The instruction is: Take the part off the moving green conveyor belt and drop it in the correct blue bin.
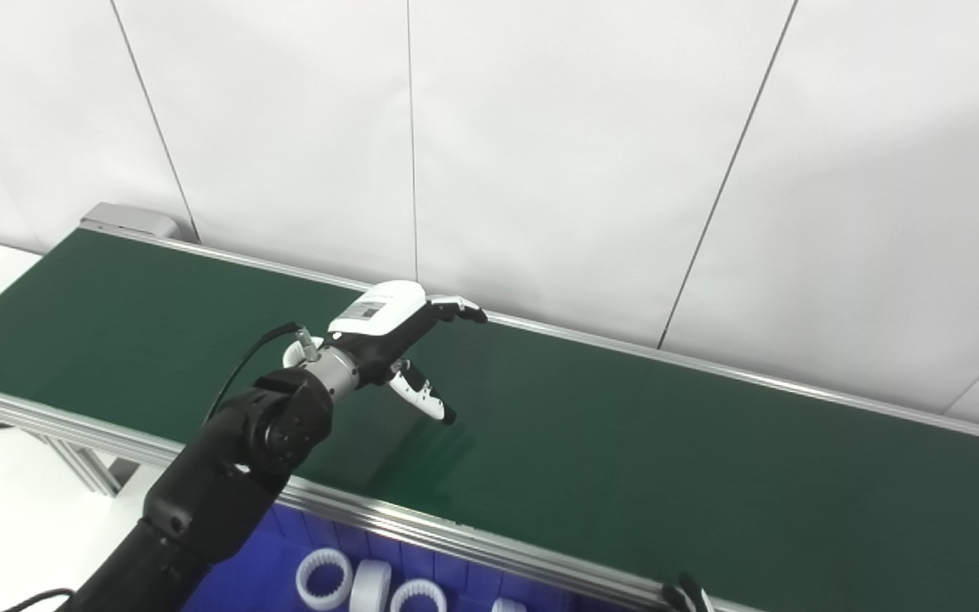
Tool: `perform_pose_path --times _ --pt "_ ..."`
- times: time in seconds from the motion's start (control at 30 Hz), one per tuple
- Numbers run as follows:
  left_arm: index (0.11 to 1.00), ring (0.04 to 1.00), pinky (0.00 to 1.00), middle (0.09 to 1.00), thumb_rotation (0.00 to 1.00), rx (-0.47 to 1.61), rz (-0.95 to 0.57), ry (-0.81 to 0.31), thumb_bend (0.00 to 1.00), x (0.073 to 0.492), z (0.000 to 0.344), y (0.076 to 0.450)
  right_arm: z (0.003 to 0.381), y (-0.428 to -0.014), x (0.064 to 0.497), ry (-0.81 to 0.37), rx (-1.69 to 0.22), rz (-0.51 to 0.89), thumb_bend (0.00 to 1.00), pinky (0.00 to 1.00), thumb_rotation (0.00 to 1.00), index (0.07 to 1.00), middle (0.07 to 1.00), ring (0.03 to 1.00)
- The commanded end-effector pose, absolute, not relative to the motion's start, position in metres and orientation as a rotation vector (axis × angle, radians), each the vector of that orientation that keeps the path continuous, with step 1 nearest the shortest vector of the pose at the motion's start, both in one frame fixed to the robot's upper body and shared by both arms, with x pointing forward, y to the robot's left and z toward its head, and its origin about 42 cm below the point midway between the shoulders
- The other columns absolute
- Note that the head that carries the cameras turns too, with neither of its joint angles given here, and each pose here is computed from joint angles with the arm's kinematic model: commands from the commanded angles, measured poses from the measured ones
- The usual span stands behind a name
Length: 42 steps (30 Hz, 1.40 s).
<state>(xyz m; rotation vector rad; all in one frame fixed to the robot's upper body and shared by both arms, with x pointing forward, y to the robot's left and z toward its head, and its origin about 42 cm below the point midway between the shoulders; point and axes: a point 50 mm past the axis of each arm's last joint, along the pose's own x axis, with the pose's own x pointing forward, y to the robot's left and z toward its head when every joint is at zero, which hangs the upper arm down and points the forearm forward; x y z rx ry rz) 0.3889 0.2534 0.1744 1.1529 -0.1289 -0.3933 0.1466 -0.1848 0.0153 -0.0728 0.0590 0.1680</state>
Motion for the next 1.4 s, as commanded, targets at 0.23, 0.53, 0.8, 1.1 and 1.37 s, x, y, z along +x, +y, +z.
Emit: perform_pose_path --times 0.23,0.53,0.8,1.1,1.37 --pt "0.793 0.781 0.7 0.836 0.01 1.252 -0.412 -0.108 0.89 0.413 0.195 0.261 0.028 -0.177 0.149 -0.03 -0.05 0.168 0.28 0.78 0.78 0.957 0.909 0.861" --pt "0.768 0.774 0.69 0.827 0.01 1.298 -0.436 -0.055 0.9 0.423 0.19 0.267 0.028 -0.175 0.148 -0.03 -0.052 0.166 0.29 0.79 0.8 0.956 0.907 0.862" --pt "0.776 0.779 0.69 0.826 0.0 1.337 -0.45 0.0 0.92 0.429 0.188 0.269 0.028 -0.175 0.147 -0.033 -0.055 0.168 0.3 0.78 0.81 0.954 0.903 0.857" --pt "0.788 0.779 0.7 0.832 0.0 1.364 -0.456 0.029 0.92 0.43 0.183 0.271 0.028 -0.174 0.147 -0.033 -0.053 0.171 0.3 0.78 0.8 0.956 0.904 0.856" --pt "0.781 0.79 0.73 0.833 0.0 1.38 -0.464 0.015 0.92 0.426 0.18 0.275 0.028 -0.174 0.147 -0.034 -0.044 0.166 0.32 0.78 0.81 0.953 0.903 0.858"
